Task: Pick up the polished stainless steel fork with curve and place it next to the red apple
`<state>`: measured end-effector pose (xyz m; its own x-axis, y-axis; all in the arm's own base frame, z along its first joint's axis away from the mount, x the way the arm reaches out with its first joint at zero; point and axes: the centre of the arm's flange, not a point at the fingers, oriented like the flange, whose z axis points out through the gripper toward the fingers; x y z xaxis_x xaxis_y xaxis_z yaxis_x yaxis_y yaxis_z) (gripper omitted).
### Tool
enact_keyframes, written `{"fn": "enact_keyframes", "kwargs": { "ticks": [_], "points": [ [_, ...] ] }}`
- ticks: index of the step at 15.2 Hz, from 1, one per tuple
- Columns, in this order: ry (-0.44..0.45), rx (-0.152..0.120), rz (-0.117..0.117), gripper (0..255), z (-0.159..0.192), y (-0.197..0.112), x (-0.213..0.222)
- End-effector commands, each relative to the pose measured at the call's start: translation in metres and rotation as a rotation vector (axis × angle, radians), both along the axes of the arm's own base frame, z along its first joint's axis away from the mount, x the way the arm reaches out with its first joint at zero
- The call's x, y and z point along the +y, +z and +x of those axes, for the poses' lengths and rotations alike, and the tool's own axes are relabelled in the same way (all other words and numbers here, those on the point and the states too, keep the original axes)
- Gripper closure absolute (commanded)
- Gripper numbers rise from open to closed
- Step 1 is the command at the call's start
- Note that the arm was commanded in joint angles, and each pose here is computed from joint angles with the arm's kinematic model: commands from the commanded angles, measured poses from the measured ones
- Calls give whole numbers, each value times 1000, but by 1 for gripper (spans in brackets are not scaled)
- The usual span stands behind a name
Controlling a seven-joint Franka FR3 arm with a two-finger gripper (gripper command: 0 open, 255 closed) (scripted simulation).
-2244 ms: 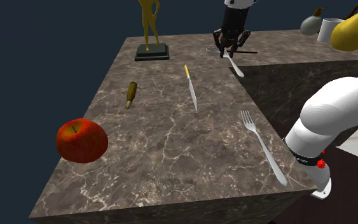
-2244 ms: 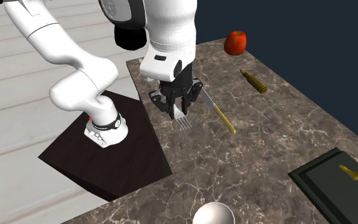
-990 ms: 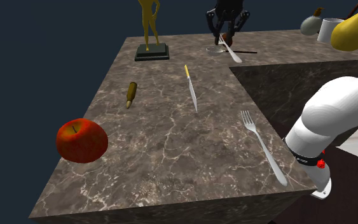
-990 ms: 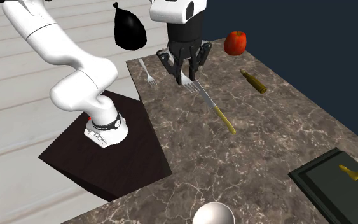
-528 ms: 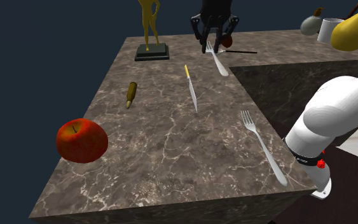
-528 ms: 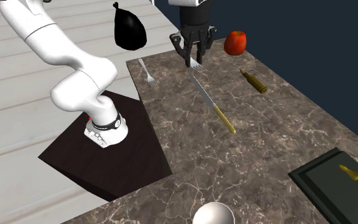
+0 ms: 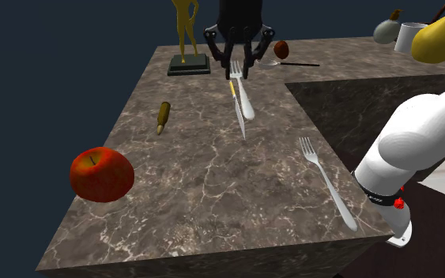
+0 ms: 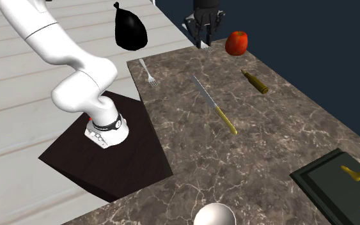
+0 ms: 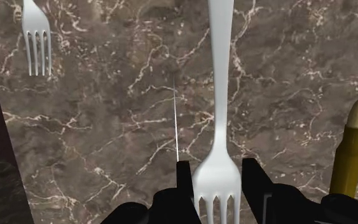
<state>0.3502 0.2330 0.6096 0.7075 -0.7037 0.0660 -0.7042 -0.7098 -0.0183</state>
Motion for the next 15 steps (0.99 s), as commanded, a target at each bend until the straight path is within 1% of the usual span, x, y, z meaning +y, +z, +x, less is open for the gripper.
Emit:
{"fn": "enact_keyframes", "kwargs": {
  "ticks": [1,14,15],
  "points": [
    [-2,0,1,255,-2,-1,25],
    [-2,0,1,255,-14,0,196],
    [-2,0,1,255,-14,-6,196]
  ]
}}
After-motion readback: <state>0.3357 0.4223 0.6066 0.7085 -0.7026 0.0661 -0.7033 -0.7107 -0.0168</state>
